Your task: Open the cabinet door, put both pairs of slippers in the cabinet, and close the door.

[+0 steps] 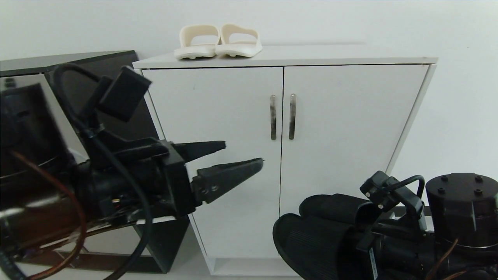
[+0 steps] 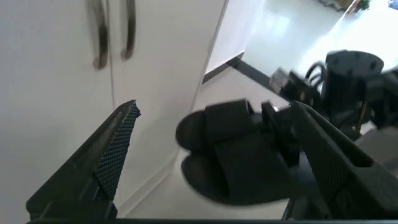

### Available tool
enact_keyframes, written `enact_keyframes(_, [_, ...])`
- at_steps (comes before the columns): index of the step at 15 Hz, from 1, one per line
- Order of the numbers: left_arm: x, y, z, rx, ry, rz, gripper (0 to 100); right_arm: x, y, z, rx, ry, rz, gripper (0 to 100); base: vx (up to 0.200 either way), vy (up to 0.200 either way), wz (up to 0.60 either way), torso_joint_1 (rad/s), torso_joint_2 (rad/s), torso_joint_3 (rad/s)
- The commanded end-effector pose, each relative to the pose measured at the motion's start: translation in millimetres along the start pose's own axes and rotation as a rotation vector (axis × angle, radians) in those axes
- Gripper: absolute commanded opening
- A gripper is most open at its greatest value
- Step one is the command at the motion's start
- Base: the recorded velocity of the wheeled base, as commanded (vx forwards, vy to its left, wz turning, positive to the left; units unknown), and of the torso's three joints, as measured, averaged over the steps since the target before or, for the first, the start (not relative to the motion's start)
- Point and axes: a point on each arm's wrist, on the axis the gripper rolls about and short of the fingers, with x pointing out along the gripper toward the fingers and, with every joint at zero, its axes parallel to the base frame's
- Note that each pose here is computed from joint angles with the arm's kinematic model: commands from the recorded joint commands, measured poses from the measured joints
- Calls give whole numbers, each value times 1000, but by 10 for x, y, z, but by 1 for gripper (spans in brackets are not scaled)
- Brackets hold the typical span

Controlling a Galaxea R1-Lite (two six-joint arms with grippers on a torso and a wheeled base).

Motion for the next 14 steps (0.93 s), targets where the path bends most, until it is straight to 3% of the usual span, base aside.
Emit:
enact_keyframes(1, [613, 69, 30, -7, 34, -31, 100, 46, -4, -35, 1, 12, 0, 0, 0, 0, 0, 0, 0, 0])
enact_keyframes(4, [1097, 177, 126, -15, 14, -70, 100, 86, -9, -78, 0, -4, 6, 0, 0, 0, 0, 0, 0, 0])
enact_keyframes(6, [1238, 185, 217, -42, 14, -134, 100, 75, -8, -63, 0, -17, 4, 0, 0, 0, 0, 0, 0, 0])
enact_keyframes(7, [1287, 189, 279, -63, 38, -172, 100, 72, -7, -55, 0, -21, 5, 0, 0, 0, 0, 0, 0, 0])
enact_keyframes(9, [1362, 305, 334, -100, 57, -168, 100, 77, -5, -44, 0, -25, 4, 0, 0, 0, 0, 0, 0, 0])
enact_keyframes(14, [1442, 345, 329, -102, 51, -149, 100, 76, -6, -53, 0, -21, 5, 0, 0, 0, 0, 0, 0, 0])
